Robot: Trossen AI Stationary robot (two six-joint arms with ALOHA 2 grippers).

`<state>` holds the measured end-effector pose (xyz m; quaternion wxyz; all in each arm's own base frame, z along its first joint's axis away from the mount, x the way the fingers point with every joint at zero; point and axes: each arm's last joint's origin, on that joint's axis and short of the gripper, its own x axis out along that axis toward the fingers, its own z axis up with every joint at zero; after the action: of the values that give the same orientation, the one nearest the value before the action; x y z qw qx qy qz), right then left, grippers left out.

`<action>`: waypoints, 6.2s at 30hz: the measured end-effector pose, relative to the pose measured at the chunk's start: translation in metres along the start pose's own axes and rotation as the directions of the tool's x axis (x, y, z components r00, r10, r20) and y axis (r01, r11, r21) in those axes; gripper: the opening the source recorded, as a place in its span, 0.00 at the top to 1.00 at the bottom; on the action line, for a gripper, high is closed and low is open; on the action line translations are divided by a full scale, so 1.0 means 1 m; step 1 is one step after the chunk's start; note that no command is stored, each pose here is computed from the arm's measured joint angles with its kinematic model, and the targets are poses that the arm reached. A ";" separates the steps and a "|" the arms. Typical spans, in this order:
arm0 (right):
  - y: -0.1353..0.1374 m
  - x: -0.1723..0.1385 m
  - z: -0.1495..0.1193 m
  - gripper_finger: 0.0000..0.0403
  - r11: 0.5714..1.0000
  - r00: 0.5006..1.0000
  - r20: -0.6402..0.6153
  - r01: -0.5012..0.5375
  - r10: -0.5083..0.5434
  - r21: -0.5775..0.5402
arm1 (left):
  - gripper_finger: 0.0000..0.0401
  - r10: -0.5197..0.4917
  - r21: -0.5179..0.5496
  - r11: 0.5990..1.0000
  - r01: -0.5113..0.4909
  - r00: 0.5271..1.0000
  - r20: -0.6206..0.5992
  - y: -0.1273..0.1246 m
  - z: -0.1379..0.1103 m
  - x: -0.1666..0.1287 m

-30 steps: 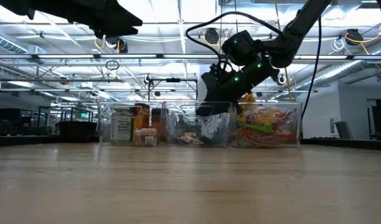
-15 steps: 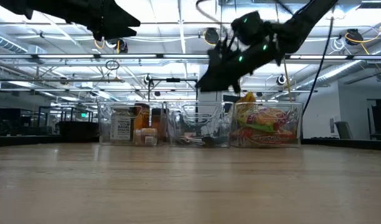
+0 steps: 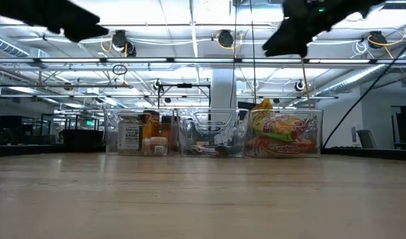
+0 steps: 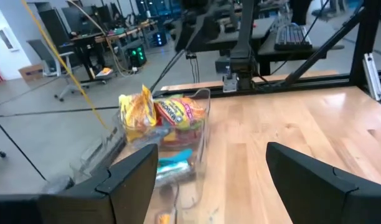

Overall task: Pick & Place Food Item
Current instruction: Return to Home Position

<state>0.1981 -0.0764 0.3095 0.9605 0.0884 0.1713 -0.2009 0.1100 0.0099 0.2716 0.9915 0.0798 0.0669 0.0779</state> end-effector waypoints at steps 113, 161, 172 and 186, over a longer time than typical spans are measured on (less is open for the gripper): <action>-0.019 -0.050 -0.171 0.64 0.994 0.938 0.336 -0.056 0.085 -0.095 | 0.23 0.073 -0.095 0.994 -0.051 0.967 0.244 -0.013 -0.090 -0.002; -0.019 -0.050 -0.171 0.64 0.994 0.938 0.336 -0.056 0.085 -0.095 | 0.23 0.073 -0.095 0.994 -0.051 0.967 0.243 -0.013 -0.090 -0.002; -0.019 -0.050 -0.171 0.64 0.994 0.938 0.335 -0.056 0.085 -0.095 | 0.23 0.073 -0.095 0.994 -0.052 0.967 0.244 -0.013 -0.090 -0.002; -0.019 -0.050 -0.171 0.64 0.994 0.938 0.336 -0.056 0.085 -0.095 | 0.23 0.073 -0.095 0.994 -0.051 0.967 0.243 -0.013 -0.090 -0.002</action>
<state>0.0970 -0.0348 0.1680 0.9850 0.0182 0.0083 -0.1712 0.0973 0.0101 0.1813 0.9917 0.0472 -0.0628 0.1014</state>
